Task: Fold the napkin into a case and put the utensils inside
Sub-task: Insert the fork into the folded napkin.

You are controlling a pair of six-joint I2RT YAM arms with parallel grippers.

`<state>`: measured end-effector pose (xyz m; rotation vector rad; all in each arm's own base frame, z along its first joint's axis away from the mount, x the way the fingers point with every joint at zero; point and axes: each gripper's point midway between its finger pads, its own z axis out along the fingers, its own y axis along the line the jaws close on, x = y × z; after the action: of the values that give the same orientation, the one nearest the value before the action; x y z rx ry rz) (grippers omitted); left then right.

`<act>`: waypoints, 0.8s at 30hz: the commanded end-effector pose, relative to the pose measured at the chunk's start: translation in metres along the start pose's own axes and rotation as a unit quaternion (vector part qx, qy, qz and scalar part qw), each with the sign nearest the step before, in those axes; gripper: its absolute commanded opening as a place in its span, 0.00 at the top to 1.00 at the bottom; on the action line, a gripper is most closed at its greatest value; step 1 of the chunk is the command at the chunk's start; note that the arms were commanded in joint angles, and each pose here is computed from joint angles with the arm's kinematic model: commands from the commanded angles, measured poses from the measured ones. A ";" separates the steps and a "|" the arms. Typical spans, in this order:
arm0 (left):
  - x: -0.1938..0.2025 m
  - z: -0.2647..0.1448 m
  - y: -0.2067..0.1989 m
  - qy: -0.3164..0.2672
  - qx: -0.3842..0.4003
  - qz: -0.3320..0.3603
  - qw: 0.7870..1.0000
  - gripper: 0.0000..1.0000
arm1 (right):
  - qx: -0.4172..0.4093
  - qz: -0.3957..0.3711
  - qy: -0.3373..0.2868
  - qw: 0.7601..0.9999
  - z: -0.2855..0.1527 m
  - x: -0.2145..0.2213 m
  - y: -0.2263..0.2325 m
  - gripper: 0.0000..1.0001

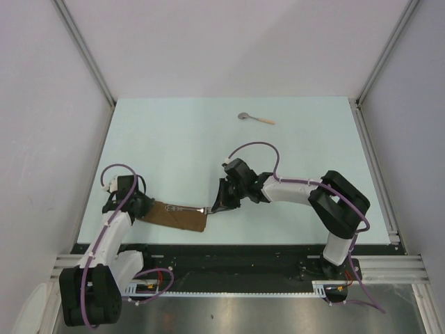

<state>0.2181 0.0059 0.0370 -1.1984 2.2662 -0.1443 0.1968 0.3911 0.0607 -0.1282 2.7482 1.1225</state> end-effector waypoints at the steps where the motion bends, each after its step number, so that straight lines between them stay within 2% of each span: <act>1: -0.009 -0.001 -0.003 -0.018 0.003 -0.012 1.000 1.00 | 0.009 -0.008 -0.010 1.000 -0.008 0.001 0.003 1.00; 8: -0.007 0.000 -0.004 -0.015 0.008 -0.010 1.000 1.00 | 0.010 -0.019 -0.002 1.000 -0.003 0.002 0.012 1.00; 12: -0.006 0.000 -0.006 -0.012 0.017 -0.009 1.000 1.00 | -0.006 -0.026 0.028 0.999 0.010 0.011 0.025 1.00; 19: -0.001 -0.001 -0.008 -0.002 0.025 -0.007 1.000 1.00 | -0.019 -0.014 0.030 0.999 0.022 0.007 0.030 1.00; 24: -0.004 -0.003 -0.007 -0.005 0.020 -0.003 1.000 1.00 | 0.011 -0.025 0.006 1.000 0.004 0.000 0.014 1.00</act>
<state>0.2220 0.0019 0.0393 -1.1859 2.2617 -0.1817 0.1881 0.4139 0.0543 -0.1903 2.7942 1.1319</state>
